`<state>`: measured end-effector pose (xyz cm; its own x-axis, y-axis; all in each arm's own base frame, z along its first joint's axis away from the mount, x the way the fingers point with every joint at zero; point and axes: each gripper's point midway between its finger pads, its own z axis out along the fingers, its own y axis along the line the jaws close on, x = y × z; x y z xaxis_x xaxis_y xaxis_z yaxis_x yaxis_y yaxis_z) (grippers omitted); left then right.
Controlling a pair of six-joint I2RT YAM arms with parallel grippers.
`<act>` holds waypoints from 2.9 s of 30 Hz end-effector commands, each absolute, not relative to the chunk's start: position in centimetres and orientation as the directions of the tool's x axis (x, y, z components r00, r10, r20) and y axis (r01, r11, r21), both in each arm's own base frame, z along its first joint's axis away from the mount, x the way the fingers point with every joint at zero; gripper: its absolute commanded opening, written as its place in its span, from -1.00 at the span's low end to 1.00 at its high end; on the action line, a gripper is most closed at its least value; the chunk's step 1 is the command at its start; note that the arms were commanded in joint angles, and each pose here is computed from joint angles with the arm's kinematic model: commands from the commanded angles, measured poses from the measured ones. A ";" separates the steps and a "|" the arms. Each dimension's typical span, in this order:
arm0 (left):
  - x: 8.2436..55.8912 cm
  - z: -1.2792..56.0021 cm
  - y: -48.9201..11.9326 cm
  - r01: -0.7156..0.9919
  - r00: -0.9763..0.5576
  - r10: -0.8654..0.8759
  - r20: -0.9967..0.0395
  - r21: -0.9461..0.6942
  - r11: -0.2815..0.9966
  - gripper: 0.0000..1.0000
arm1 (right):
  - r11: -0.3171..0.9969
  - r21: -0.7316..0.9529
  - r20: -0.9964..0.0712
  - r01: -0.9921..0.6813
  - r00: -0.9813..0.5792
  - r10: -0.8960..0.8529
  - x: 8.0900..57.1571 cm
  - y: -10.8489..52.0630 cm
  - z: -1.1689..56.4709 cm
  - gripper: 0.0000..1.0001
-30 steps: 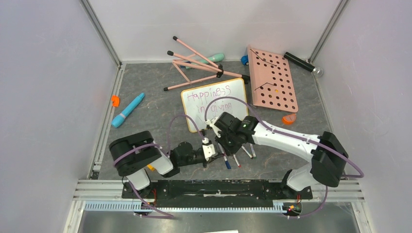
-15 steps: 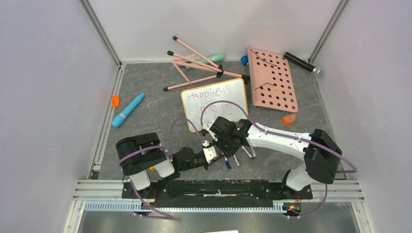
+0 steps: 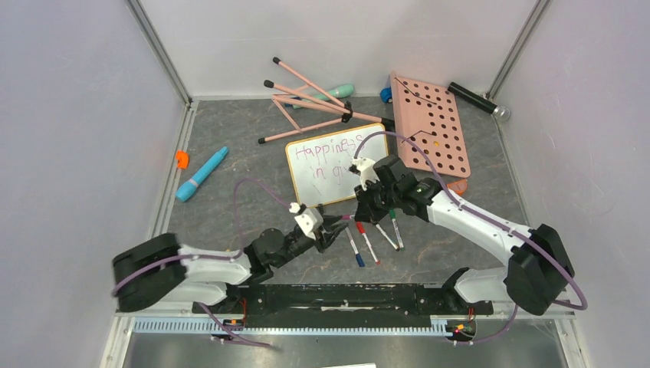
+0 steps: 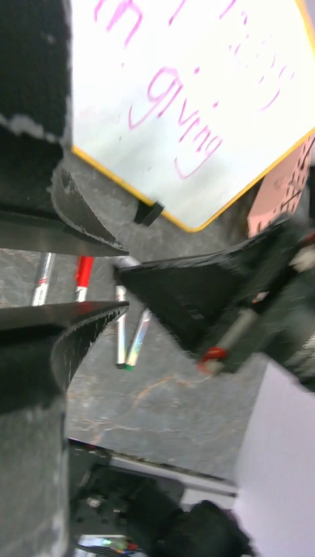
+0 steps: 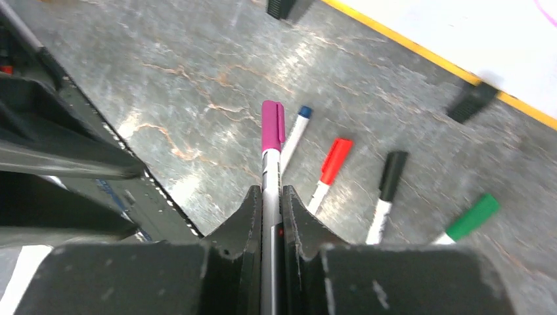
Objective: Write a sentence on the whiteboard
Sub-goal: Close the whiteboard marker at the center of the board, then place the whiteboard marker at the center of the board, then reset both arms
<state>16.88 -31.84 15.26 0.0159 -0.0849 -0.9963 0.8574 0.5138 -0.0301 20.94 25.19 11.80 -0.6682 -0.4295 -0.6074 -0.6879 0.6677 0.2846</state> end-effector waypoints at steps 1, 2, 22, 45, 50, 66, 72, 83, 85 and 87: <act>19.3 16.4 -29.8 0.726 -0.137 -0.035 -0.990 -0.124 0.677 -0.20 | 0.479 0.475 -0.644 -0.738 -0.663 -0.383 19.8 28.7 12.3 -0.74; 19.8 16.9 -29.1 0.698 -0.149 -0.022 -0.989 -0.121 0.706 -0.15 | 0.477 0.493 -0.641 -0.727 -0.675 -0.366 20.0 28.8 12.0 -0.49; 24.4 17.9 -14.4 0.285 -0.146 -0.018 -0.989 -0.059 0.957 0.70 | 0.976 0.149 -0.964 -0.157 -0.241 0.109 29.1 10.3 14.5 0.43; 35.8 11.4 -0.7 -0.058 -0.059 0.031 -0.998 0.035 0.998 0.71 | 0.953 -0.202 -0.977 0.228 0.022 -0.212 27.7 -2.6 11.1 0.73; 37.5 9.2 0.0 -0.085 -0.129 0.019 -0.991 0.031 0.996 0.71 | 0.956 -0.174 -0.982 0.237 0.026 -0.186 27.9 -3.2 10.5 0.71; 37.9 9.0 -0.4 -0.059 -0.162 0.004 -0.987 0.014 0.998 0.99 | 0.965 -0.212 -0.977 0.155 -0.070 -0.203 29.7 -2.1 8.5 0.96; 38.0 8.9 -0.4 -0.059 -0.165 0.004 -0.986 0.014 0.998 0.99 | 0.965 -0.211 -0.977 0.155 -0.069 -0.203 29.7 -2.1 8.5 0.96; 38.0 8.8 -0.4 -0.057 -0.167 0.005 -0.986 0.015 0.998 0.99 | 0.965 -0.211 -0.977 0.155 -0.068 -0.203 29.7 -2.1 8.6 0.97; 38.0 8.8 -0.4 -0.057 -0.170 0.004 -0.985 0.014 0.998 0.99 | 0.965 -0.212 -0.977 0.155 -0.070 -0.204 29.7 -2.1 8.5 0.97; 38.0 8.9 -0.4 -0.057 -0.166 0.004 -0.986 0.014 0.998 0.99 | 0.965 -0.211 -0.977 0.156 -0.069 -0.203 29.7 -2.1 8.5 0.97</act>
